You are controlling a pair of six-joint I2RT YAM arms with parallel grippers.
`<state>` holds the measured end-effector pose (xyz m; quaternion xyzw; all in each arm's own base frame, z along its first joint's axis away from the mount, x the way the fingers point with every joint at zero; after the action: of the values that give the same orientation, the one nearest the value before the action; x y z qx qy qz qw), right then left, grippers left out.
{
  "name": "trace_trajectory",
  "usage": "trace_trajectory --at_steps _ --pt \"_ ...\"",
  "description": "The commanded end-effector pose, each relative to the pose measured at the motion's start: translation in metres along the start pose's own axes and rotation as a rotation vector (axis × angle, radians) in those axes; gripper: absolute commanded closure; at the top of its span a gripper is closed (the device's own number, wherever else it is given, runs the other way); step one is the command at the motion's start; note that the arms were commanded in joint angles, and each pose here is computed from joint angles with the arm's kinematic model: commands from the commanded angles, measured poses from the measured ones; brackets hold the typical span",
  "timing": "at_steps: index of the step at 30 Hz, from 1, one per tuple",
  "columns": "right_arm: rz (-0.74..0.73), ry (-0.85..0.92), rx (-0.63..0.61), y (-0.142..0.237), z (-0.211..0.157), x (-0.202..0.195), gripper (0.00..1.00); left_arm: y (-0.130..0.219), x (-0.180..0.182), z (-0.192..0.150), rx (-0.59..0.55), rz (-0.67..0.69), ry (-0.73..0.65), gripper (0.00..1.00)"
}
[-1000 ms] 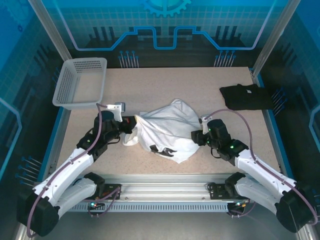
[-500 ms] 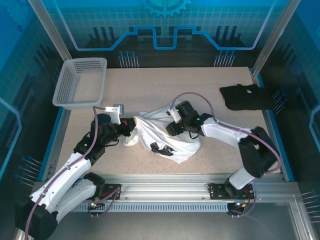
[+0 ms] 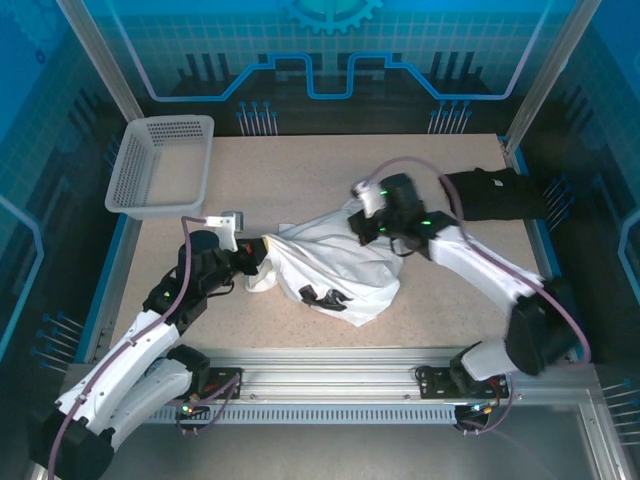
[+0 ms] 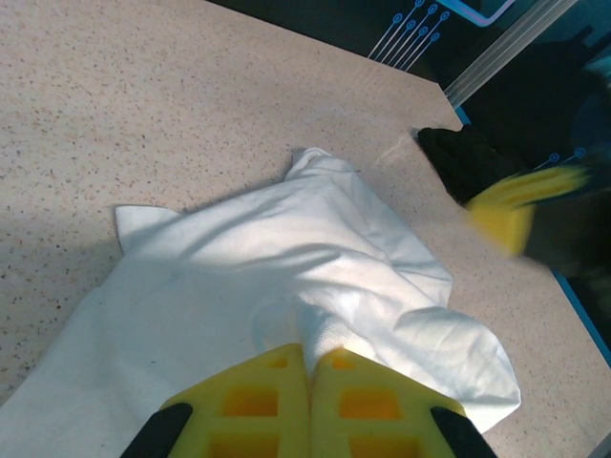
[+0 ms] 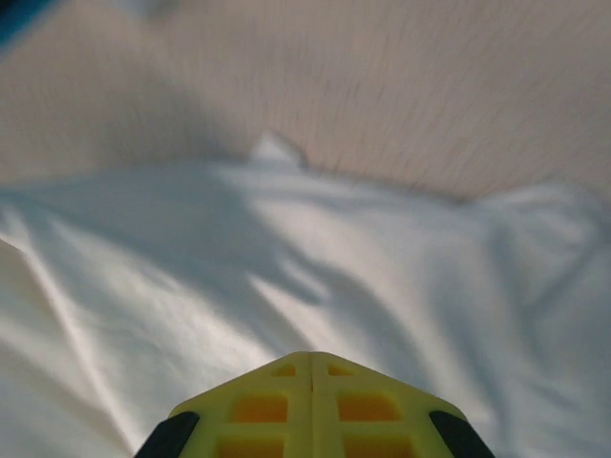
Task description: Fold the inside-out t-shirt
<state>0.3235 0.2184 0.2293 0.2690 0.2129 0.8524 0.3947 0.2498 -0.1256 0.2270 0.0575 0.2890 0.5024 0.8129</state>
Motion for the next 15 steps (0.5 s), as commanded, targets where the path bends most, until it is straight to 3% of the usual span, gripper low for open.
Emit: trace_trajectory --at_steps 1,5,9,15 --pt "0.067 0.0 -0.159 0.053 0.023 0.016 1.0 0.007 -0.007 0.024 -0.086 -0.014 -0.011 1.0" --pt "0.047 0.025 -0.159 0.06 0.011 0.016 1.0 0.004 -0.009 0.024 -0.083 -0.032 -0.009 1.0" --pt "0.014 0.074 0.006 0.021 -0.019 0.017 0.58 0.003 -0.008 0.019 -0.064 -0.034 0.0 1.0" --pt "-0.003 0.11 0.231 -0.047 -0.062 0.011 0.36 0.005 -0.008 0.018 -0.066 -0.032 0.001 1.0"
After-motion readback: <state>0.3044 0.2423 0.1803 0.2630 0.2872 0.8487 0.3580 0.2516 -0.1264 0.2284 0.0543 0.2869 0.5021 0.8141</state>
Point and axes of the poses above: each hand's point on the last joint's axis, 136 mm out from that joint toward the fingers, its own y axis back along the fingers, its own x axis along the line the jaws close on, z = x × y, the point moved 3 cm from there along y, back along the fingers, and after that the axes turned 8 degrees about -y, right-handed, at the moved point
